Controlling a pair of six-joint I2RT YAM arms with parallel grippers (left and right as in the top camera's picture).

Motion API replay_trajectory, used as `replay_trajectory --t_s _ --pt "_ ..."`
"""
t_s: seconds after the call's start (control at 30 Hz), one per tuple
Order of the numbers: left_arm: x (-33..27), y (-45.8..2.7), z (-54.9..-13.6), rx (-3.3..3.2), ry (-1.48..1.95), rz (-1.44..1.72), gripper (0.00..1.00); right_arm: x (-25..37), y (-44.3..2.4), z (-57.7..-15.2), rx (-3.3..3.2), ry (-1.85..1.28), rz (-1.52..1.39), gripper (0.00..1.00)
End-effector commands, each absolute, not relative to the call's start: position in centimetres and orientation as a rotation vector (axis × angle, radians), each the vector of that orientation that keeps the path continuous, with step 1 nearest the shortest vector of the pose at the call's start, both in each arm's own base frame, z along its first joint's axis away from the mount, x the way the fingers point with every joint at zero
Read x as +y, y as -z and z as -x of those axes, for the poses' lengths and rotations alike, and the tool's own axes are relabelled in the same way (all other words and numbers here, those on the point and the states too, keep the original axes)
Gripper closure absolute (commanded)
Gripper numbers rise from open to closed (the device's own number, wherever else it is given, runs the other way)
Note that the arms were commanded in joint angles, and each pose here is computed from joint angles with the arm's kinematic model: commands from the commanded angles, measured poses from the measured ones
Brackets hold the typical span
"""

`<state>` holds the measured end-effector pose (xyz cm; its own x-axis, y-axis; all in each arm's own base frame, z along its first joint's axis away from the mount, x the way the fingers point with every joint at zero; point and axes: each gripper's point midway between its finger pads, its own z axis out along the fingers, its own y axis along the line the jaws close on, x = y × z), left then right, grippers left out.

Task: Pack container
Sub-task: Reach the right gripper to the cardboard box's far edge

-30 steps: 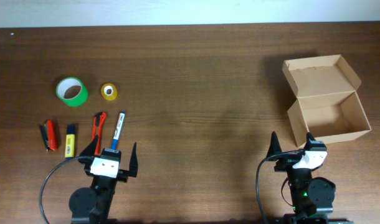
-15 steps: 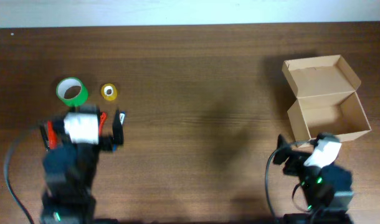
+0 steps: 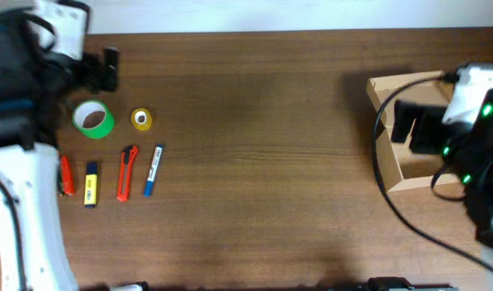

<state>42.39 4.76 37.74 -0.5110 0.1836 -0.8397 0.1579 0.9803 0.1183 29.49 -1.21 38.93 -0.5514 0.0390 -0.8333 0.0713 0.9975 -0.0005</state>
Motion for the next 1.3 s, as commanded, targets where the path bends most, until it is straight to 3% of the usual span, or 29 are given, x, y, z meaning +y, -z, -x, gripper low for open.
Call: replay_trajectory --t_s 0.0,0.1,0.2,0.43,0.7,0.9,1.27 --pt "5.6 -38.9 -43.2 2.066 0.13 -0.296 0.0 -1.5 -40.7 -30.5 2.144 0.079 -0.043 0.01" --pt "7.8 -38.5 -43.2 2.078 0.105 -0.244 0.0 -1.8 -38.7 -31.2 2.244 0.081 -0.046 0.11" --pt "8.9 -38.3 -42.9 2.091 0.094 -0.213 0.0 -2.4 -34.4 -31.8 2.427 0.02 -0.086 0.15" --pt "10.5 -36.5 -42.1 2.179 0.036 -0.142 0.0 -5.4 -24.0 -34.1 2.811 -0.115 -0.245 0.15" --pt "10.6 -35.3 -42.1 2.217 0.032 -0.168 0.01 -6.3 -16.0 -36.3 3.03 -0.196 -0.237 0.21" --pt "10.9 -33.5 -42.5 2.27 0.057 -0.159 0.0 -6.8 -13.3 -36.8 3.097 -0.174 -0.088 0.35" --pt "11.9 -28.1 -43.9 2.409 0.105 -0.121 0.0 -8.7 -12.8 -36.2 3.138 0.021 0.033 0.36"
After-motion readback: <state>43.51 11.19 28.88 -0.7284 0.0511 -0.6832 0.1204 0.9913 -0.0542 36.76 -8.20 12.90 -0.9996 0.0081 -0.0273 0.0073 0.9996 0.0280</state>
